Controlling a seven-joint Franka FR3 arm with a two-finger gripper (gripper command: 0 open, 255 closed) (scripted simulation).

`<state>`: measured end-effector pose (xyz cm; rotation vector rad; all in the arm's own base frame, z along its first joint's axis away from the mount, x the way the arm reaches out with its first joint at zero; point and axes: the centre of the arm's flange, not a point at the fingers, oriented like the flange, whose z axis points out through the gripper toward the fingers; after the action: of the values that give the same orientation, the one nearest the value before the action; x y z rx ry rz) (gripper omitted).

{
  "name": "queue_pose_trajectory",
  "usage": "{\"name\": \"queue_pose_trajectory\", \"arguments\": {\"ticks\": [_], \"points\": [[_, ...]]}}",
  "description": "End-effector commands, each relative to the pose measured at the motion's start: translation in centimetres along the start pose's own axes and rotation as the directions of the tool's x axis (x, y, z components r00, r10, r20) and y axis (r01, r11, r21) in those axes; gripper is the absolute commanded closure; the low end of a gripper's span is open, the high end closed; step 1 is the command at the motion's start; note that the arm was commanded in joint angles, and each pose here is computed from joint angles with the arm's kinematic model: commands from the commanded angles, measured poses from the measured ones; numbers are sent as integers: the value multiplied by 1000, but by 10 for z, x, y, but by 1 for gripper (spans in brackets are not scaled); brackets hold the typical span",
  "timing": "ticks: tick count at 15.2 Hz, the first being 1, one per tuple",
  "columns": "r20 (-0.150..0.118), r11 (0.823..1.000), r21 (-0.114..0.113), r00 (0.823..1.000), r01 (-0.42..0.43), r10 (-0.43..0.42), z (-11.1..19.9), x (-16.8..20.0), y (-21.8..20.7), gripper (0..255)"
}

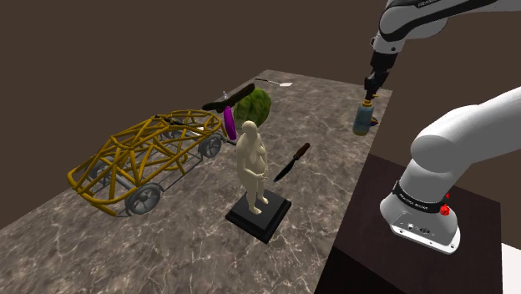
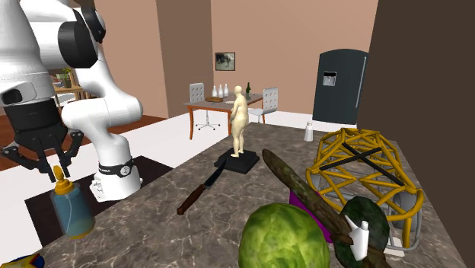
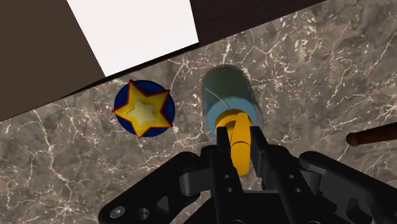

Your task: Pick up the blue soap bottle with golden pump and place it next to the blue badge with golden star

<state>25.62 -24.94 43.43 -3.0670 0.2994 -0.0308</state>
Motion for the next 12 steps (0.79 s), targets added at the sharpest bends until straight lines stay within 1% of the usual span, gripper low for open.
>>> {"name": "queue_pose_trajectory", "arguments": {"ticks": [1, 3, 11, 12], "points": [[-1, 1000, 0, 1000, 0, 0, 11, -1, 0, 255], [-1, 1000, 0, 1000, 0, 0, 23, -1, 1, 255], [-1, 1000, 0, 1000, 0, 0, 23, -1, 1, 255], [-1, 1000, 0, 1000, 0, 0, 23, -1, 1, 0]]}}
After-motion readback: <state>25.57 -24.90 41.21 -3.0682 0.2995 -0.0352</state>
